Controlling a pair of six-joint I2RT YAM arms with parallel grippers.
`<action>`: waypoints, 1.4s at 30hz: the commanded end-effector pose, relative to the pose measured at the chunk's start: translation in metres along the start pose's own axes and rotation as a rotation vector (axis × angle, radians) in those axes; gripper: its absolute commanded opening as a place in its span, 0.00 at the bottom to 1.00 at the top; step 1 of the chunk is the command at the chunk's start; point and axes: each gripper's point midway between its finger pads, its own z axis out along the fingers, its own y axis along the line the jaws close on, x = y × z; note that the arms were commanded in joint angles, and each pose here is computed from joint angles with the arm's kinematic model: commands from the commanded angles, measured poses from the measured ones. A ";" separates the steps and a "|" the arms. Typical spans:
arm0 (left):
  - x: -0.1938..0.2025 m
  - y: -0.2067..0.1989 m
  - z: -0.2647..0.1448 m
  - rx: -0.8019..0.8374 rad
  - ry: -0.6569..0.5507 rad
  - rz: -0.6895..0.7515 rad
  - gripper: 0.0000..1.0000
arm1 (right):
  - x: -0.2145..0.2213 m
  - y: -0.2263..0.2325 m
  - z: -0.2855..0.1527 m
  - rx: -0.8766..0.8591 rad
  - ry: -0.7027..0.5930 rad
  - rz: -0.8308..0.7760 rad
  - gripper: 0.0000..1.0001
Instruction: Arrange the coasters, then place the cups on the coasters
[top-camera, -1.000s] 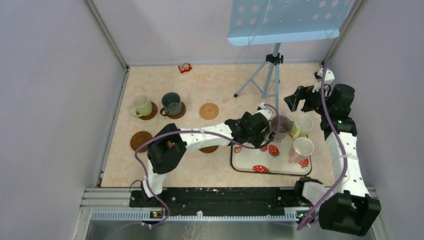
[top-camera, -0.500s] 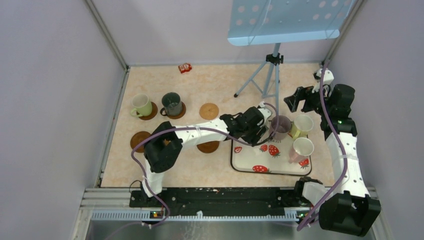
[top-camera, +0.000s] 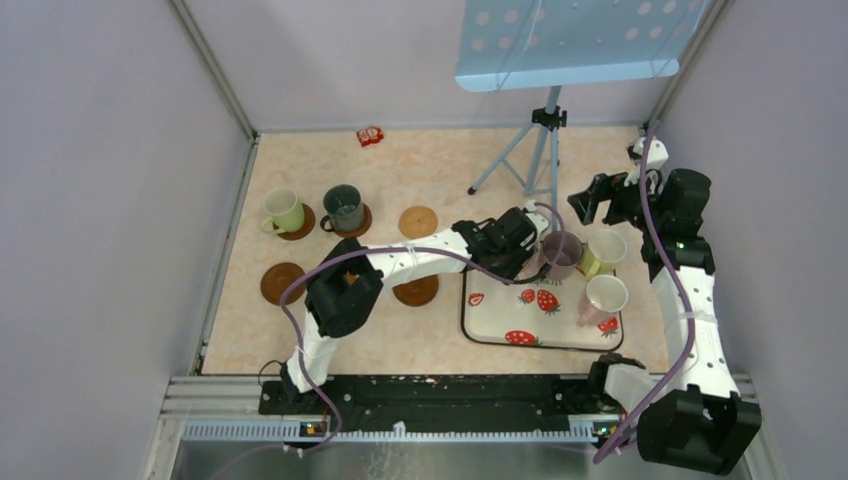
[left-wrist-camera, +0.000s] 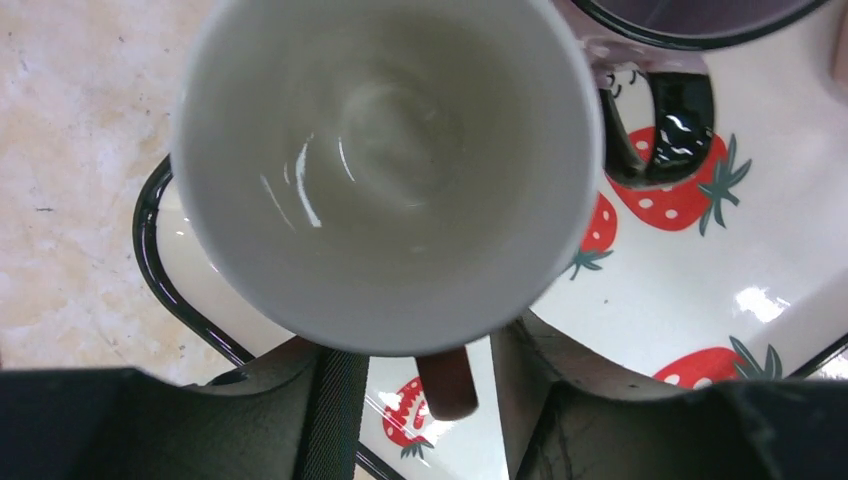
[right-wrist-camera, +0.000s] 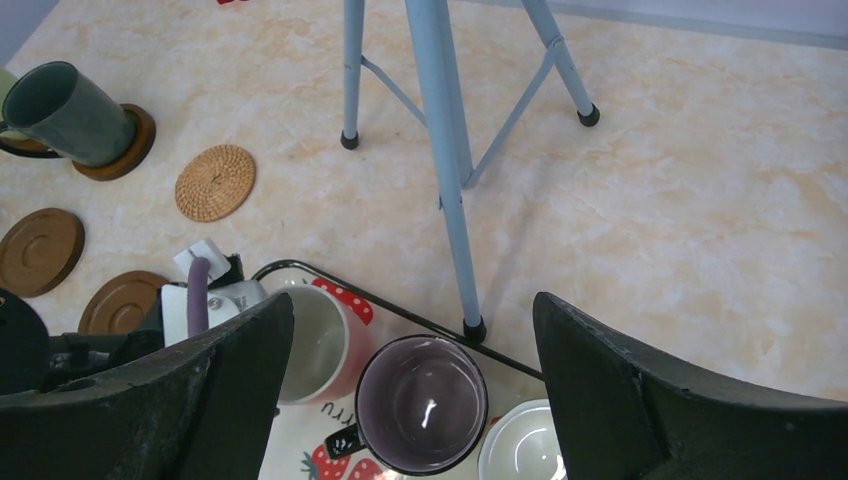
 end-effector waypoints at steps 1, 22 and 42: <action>-0.020 0.007 -0.001 0.001 -0.034 -0.026 0.49 | -0.011 0.000 -0.006 0.003 -0.042 -0.039 0.88; -0.089 0.042 -0.096 -0.081 -0.358 -0.029 0.00 | -0.007 0.000 -0.005 -0.008 -0.032 -0.047 0.88; -0.052 0.184 -0.164 -0.206 -0.546 -0.059 0.00 | 0.001 0.004 -0.002 -0.042 -0.017 -0.049 0.88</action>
